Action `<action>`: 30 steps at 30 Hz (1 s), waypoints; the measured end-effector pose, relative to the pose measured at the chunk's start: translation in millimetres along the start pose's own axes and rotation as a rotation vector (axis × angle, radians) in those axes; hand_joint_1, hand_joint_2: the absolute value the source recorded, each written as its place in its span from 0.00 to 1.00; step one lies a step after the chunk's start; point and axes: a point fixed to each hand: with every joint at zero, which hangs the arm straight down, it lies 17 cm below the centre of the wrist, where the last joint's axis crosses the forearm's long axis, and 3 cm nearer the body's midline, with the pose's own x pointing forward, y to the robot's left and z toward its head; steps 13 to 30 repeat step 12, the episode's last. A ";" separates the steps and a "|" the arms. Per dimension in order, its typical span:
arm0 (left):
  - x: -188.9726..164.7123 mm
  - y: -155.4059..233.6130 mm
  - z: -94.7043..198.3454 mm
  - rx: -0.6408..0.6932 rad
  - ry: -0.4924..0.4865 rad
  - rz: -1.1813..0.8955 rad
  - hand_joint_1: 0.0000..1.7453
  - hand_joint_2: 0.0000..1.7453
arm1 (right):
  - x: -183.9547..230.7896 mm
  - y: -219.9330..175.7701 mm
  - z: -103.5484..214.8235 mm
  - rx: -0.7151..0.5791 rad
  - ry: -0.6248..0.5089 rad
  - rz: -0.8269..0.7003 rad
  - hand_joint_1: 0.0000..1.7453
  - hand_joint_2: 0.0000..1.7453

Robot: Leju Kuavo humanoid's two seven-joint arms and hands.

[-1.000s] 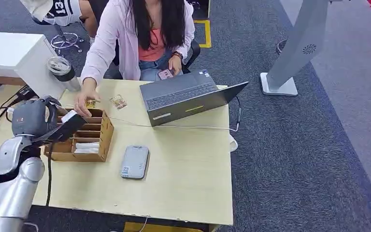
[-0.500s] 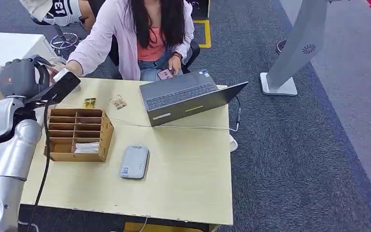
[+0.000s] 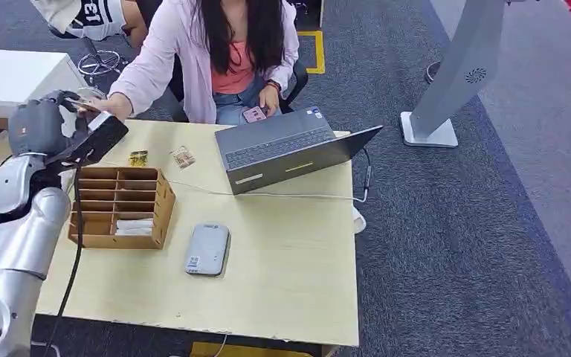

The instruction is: Pass the card to the sensor for recognition and then transmit it.

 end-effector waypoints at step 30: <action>-6.3 -24.4 46.9 0.035 -0.047 0.141 0.00 1.00 | -1.8 0.4 -0.1 0.000 0.005 0.003 0.00 0.00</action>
